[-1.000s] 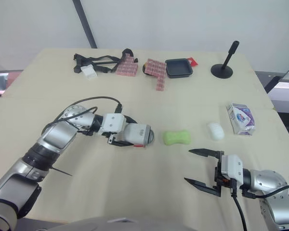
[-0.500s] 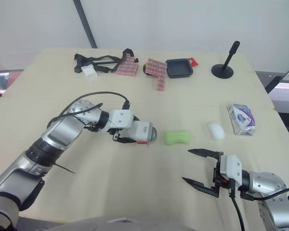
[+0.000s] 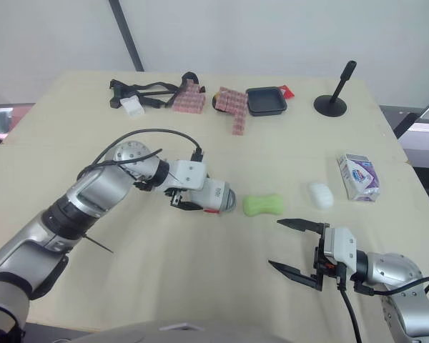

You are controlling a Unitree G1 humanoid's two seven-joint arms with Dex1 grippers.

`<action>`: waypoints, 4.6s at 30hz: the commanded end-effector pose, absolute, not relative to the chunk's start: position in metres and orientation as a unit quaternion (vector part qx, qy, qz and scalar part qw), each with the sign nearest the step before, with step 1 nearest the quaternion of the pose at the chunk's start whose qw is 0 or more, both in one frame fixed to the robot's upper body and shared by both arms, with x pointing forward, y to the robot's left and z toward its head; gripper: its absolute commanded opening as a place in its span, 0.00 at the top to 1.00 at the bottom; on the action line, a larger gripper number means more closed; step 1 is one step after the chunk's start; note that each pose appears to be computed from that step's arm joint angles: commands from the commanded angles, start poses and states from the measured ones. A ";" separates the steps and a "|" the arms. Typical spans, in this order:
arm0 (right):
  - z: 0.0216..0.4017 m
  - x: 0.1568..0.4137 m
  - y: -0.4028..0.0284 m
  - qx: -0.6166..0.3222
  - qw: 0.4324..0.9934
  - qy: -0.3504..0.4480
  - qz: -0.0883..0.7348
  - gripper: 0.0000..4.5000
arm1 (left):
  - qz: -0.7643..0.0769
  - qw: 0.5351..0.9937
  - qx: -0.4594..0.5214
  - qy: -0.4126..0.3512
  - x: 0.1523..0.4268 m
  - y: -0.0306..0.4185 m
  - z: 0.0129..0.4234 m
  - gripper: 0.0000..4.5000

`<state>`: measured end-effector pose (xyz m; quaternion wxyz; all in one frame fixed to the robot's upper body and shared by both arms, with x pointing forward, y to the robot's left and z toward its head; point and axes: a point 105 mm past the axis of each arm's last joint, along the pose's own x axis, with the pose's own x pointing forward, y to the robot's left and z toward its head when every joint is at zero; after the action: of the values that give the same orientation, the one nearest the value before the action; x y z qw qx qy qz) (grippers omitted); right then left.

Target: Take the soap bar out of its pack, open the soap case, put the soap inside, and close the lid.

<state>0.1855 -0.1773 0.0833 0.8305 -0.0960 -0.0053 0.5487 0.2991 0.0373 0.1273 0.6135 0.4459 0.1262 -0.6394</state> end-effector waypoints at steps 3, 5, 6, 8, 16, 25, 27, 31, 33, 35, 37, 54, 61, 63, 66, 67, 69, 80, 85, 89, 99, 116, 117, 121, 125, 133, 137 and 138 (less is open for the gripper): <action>0.091 0.185 -0.175 -0.100 0.827 -0.020 0.553 0.01 | -0.641 0.597 0.469 0.112 0.293 0.033 0.136 0.23; 0.091 0.185 -0.175 -0.100 0.827 -0.019 0.553 0.01 | -0.639 0.595 0.473 0.115 0.292 0.033 0.136 0.23; 0.091 0.185 -0.175 -0.101 0.827 -0.019 0.553 0.01 | -0.638 0.595 0.474 0.117 0.292 0.033 0.136 0.23; 0.091 0.185 -0.175 -0.101 0.827 -0.019 0.553 0.01 | -0.636 0.595 0.476 0.121 0.293 0.034 0.136 0.23; 0.088 0.184 -0.177 -0.104 0.826 -0.014 0.554 0.01 | -0.628 0.598 0.478 0.139 0.296 0.046 0.137 0.23; 0.086 0.186 -0.182 -0.108 0.826 -0.013 0.554 0.01 | -0.620 0.610 0.464 0.170 0.298 0.078 0.135 0.23; 0.086 0.187 -0.183 -0.109 0.825 -0.013 0.555 0.01 | -0.628 0.607 0.458 0.163 0.297 0.085 0.134 0.23; 0.084 0.187 -0.185 -0.111 0.823 -0.012 0.557 0.01 | -0.641 0.616 0.433 0.151 0.297 0.094 0.128 0.23; 0.084 0.188 -0.186 -0.112 0.823 -0.012 0.557 0.01 | -0.645 0.617 0.427 0.141 0.297 0.096 0.125 0.23; 0.084 0.187 -0.187 -0.112 0.823 -0.012 0.557 0.01 | -0.650 0.623 0.416 0.127 0.297 0.095 0.124 0.23; 0.084 0.187 -0.187 -0.112 0.822 -0.012 0.558 0.01 | -0.654 0.630 0.404 0.113 0.297 0.094 0.124 0.23; 0.081 0.186 -0.192 -0.119 0.822 -0.003 0.557 0.01 | -0.645 0.629 0.422 0.103 0.312 0.112 0.109 0.23; 0.079 0.186 -0.193 -0.119 0.821 -0.002 0.558 0.00 | -0.644 0.627 0.425 0.110 0.311 0.116 0.104 0.00; 0.079 0.186 -0.194 -0.119 0.821 -0.001 0.558 0.00 | -0.643 0.629 0.423 0.113 0.312 0.117 0.104 0.00; 0.079 0.186 -0.194 -0.119 0.821 0.000 0.559 0.00 | -0.640 0.630 0.425 0.114 0.313 0.119 0.105 0.00; 0.079 0.186 -0.194 -0.120 0.820 0.000 0.559 0.00 | -0.640 0.630 0.425 0.114 0.313 0.120 0.106 0.00; 0.080 0.186 -0.194 -0.120 0.820 0.000 0.559 0.00 | -0.642 0.631 0.421 0.110 0.313 0.122 0.109 0.00; 0.089 0.190 -0.198 -0.129 0.817 0.010 0.562 0.00 | -0.676 0.686 0.268 0.036 0.295 0.129 0.151 0.00; 0.104 0.199 -0.189 -0.151 0.810 0.026 0.566 0.00 | -0.662 0.724 0.191 -0.017 0.275 0.136 0.159 0.00; 0.116 0.213 -0.192 -0.209 0.797 0.074 0.563 0.00 | -0.618 0.771 0.154 -0.031 0.255 0.153 0.142 0.00; 0.152 0.250 -0.177 -0.310 0.753 0.122 0.567 0.00 | -0.537 0.831 0.142 -0.029 0.219 0.181 0.102 0.00; 0.130 0.285 -0.129 -0.366 0.668 0.213 0.612 0.00 | -0.575 0.810 0.106 -0.042 0.150 0.149 0.089 0.00; 0.128 0.285 -0.128 -0.367 0.667 0.218 0.611 0.00 | -0.572 0.812 0.107 -0.046 0.152 0.148 0.092 0.00; 0.121 0.287 -0.126 -0.367 0.670 0.232 0.602 0.00 | -0.570 0.811 0.121 -0.054 0.158 0.145 0.101 0.00; 0.114 0.288 -0.128 -0.376 0.670 0.243 0.593 0.00 | -0.560 0.815 0.139 -0.050 0.165 0.146 0.105 0.00; 0.110 0.289 -0.119 -0.370 0.674 0.240 0.593 0.00 | -0.545 0.822 0.162 -0.038 0.183 0.158 0.108 0.00; 0.108 0.290 -0.120 -0.369 0.676 0.245 0.588 0.00 | -0.537 0.826 0.168 -0.031 0.190 0.169 0.106 0.00; 0.106 0.290 -0.122 -0.371 0.676 0.247 0.586 0.00 | -0.533 0.828 0.169 -0.030 0.193 0.173 0.106 0.00</action>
<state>0.2876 -0.1199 0.1015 0.6733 -0.3601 0.2542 0.5936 0.1894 0.1648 0.0999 0.8244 0.1598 -0.0218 -0.5426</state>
